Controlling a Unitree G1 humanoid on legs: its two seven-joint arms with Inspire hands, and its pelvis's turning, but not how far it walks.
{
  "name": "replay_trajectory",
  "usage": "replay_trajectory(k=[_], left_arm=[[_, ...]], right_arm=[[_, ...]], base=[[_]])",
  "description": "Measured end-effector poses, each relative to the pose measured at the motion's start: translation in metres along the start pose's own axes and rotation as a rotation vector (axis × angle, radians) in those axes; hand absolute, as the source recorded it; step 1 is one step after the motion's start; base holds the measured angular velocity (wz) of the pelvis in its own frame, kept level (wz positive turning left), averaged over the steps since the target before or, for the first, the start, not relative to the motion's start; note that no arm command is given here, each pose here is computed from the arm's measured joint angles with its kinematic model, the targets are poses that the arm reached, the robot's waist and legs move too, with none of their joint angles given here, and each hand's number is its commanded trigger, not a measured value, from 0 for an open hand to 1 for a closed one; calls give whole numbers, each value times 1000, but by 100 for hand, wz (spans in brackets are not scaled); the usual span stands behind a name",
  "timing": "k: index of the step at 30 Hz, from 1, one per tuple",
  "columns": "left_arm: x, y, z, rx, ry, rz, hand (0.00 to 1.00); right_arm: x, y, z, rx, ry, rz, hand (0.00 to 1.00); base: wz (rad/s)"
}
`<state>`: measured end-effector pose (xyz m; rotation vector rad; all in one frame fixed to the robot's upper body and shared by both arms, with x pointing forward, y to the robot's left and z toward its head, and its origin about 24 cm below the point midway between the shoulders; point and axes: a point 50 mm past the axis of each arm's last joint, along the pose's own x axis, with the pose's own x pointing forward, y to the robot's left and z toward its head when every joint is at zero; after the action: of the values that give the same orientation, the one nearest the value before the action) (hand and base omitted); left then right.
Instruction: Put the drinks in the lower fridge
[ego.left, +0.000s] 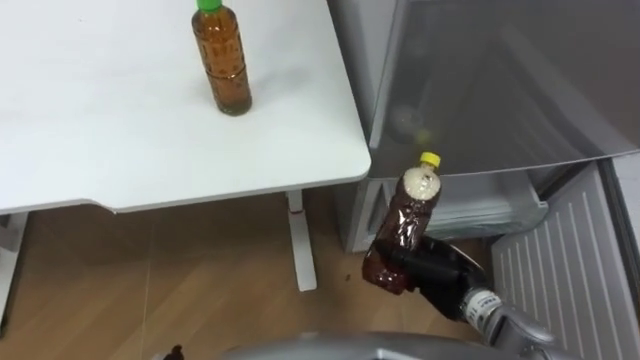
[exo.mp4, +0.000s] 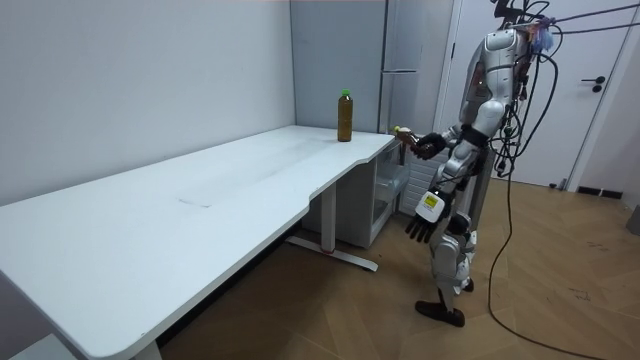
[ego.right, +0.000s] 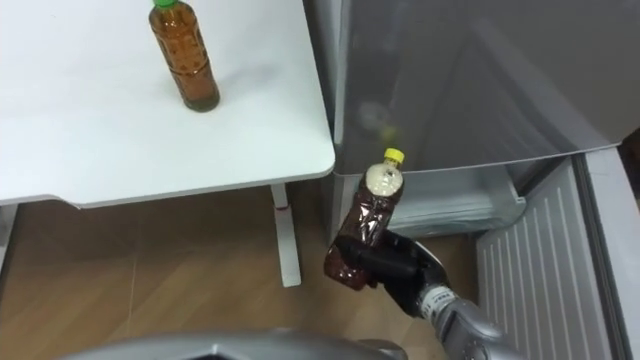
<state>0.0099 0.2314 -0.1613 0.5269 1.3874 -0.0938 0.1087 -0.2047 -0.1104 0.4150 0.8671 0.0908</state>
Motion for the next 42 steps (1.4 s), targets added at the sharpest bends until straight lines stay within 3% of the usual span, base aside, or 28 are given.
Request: replay_trajectory(k=[10, 24, 42], left_arm=[[0, -2, 1, -5, -2, -1, 0], [0, -2, 0, -30, -7, 19, 0], [-3, -10, -9, -86, 23, -5, 0]], right_arm=[[-3, -12, -6, 55, -2, -148, 100], [-6, -44, 2, 396, -103, -479, 100], [4, -43, 13, 803, -160, -499, 100]], base=[[-7], [0], [2]])
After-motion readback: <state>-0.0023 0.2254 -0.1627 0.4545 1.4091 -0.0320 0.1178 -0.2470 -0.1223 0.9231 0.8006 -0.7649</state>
